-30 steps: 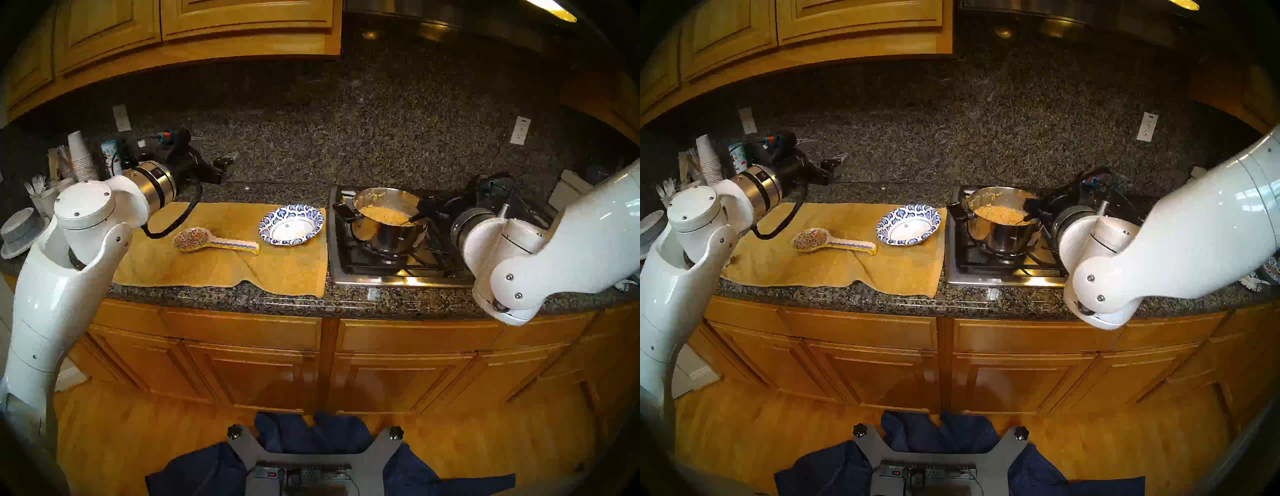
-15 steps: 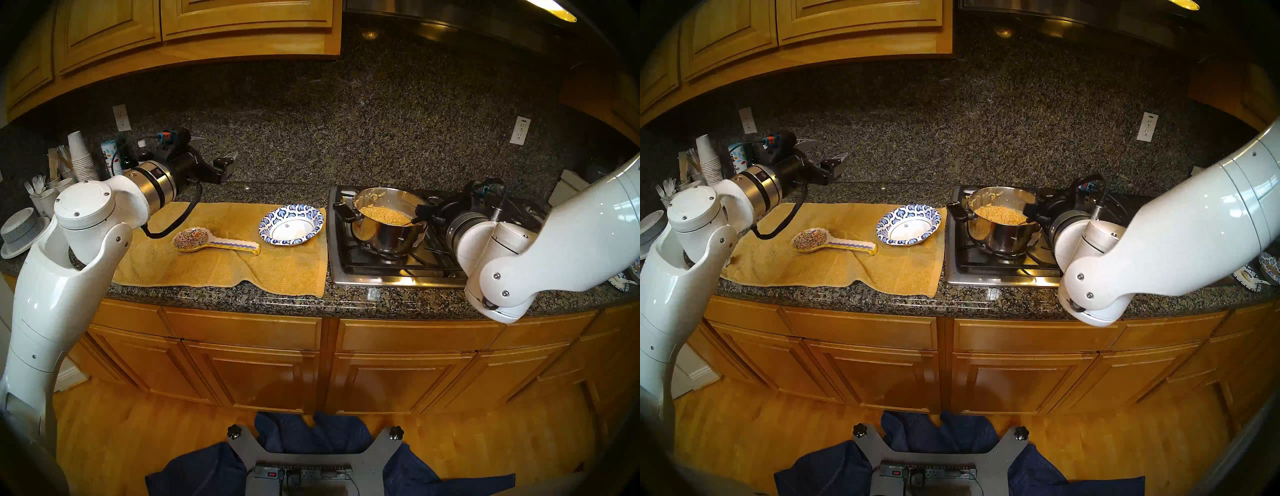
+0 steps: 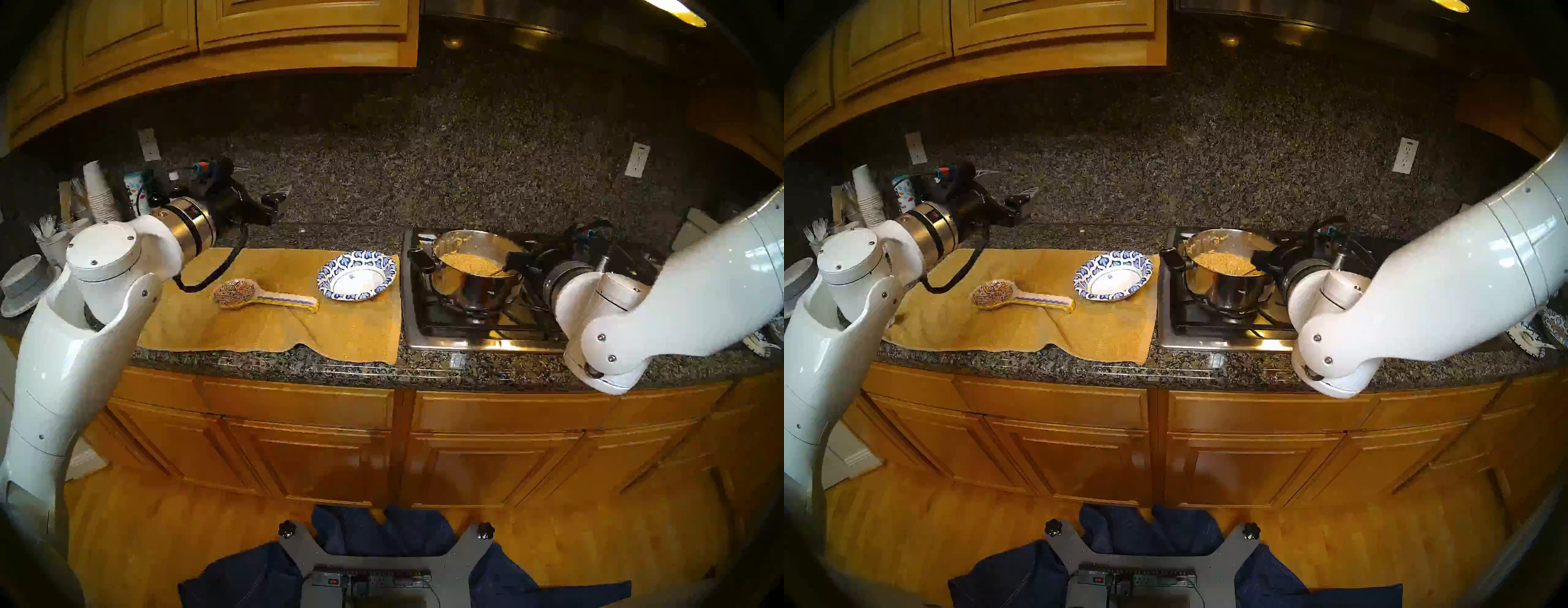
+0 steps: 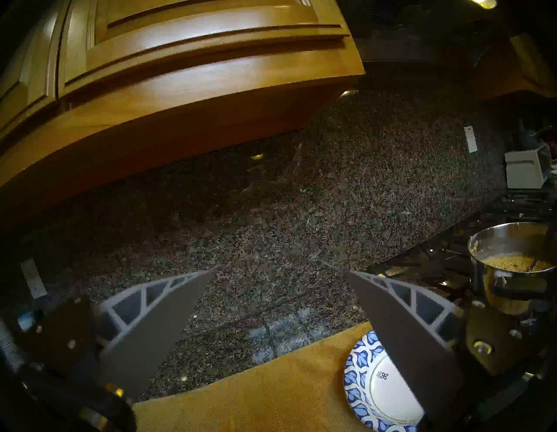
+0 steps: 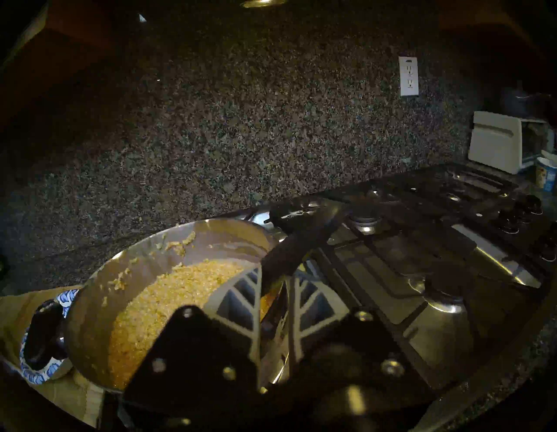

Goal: Scoop oatmeal into bowl

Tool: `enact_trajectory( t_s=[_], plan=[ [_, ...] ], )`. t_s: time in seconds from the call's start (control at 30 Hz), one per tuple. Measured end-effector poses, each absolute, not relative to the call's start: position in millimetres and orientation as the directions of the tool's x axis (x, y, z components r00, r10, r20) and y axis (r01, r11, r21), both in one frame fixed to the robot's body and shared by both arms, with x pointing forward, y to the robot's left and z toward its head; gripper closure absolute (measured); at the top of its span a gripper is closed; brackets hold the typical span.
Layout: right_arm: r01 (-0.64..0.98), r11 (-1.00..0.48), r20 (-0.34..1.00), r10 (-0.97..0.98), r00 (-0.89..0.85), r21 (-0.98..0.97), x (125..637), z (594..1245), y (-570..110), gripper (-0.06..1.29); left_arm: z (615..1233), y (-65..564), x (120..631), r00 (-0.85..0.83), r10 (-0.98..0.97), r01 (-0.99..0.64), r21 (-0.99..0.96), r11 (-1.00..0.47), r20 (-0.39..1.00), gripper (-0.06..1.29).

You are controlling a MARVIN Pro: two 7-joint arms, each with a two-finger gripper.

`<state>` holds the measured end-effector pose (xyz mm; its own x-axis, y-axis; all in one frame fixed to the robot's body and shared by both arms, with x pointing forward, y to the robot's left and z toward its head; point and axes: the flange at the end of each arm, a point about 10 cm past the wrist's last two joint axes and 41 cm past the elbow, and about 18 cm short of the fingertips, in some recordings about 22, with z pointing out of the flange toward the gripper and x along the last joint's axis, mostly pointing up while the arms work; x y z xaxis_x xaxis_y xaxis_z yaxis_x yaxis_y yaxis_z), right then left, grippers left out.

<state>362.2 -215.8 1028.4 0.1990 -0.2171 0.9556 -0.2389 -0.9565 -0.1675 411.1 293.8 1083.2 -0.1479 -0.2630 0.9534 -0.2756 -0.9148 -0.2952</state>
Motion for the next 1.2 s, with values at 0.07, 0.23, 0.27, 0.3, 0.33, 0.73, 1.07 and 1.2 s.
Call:
enact_trajectory(
  t_s=[0.07, 0.23, 0.27, 0.3, 0.33, 0.73, 1.07, 1.2],
  plan=[
    [-0.238, -0.957, 0.956, -0.217, 0.199, -0.168, 362.7, 1028.2, -215.4, 1.03, 1083.2, 293.8, 411.1, -0.148, -0.263, -0.276, -0.295, -0.915, 0.953, 0.0],
    [-0.238, -0.956, 0.956, -0.218, 0.198, -0.169, 363.7, 1027.3, -215.3, 1.24, 1083.1, 293.7, 411.1, -0.148, -0.263, -0.276, -0.295, -0.915, 0.953, 0.0],
    [-0.238, -0.956, 0.956, -0.218, 0.198, -0.169, 363.8, 1027.2, -215.3, 1.25, 1083.1, 293.7, 411.1, -0.148, -0.263, -0.276, -0.295, -0.915, 0.953, 0.0],
    [-0.238, -0.956, 0.955, -0.218, 0.199, -0.169, 363.9, 1027.0, -215.3, 1.25, 1083.1, 293.7, 411.1, -0.148, -0.263, -0.276, -0.295, -0.915, 0.953, 0.0],
    [-0.239, -0.956, 0.955, -0.218, 0.199, -0.169, 363.9, 1026.7, -215.4, 1.25, 1083.1, 293.7, 411.1, -0.148, -0.263, -0.276, -0.295, -0.915, 0.953, 0.0],
    [-0.252, -0.951, 0.954, -0.23, 0.191, -0.179, 371.3, 1023.8, -217.8, 0.93, 1083.1, 293.7, 411.1, -0.148, -0.263, -0.276, -0.295, -0.915, 0.953, 0.0],
    [-0.261, -0.946, 0.958, -0.237, 0.16, -0.191, 388.8, 1024.7, -217.4, 0.88, 1083.0, 293.7, 411.1, -0.148, -0.264, -0.275, -0.296, -0.915, 0.953, 0.0],
    [-0.26, -0.946, 0.959, -0.236, 0.156, -0.191, 393.6, 1023.1, -215.8, 0.87, 1083.0, 293.7, 411.1, -0.148, -0.265, -0.275, -0.297, -0.915, 0.953, 0.0]
  ],
)
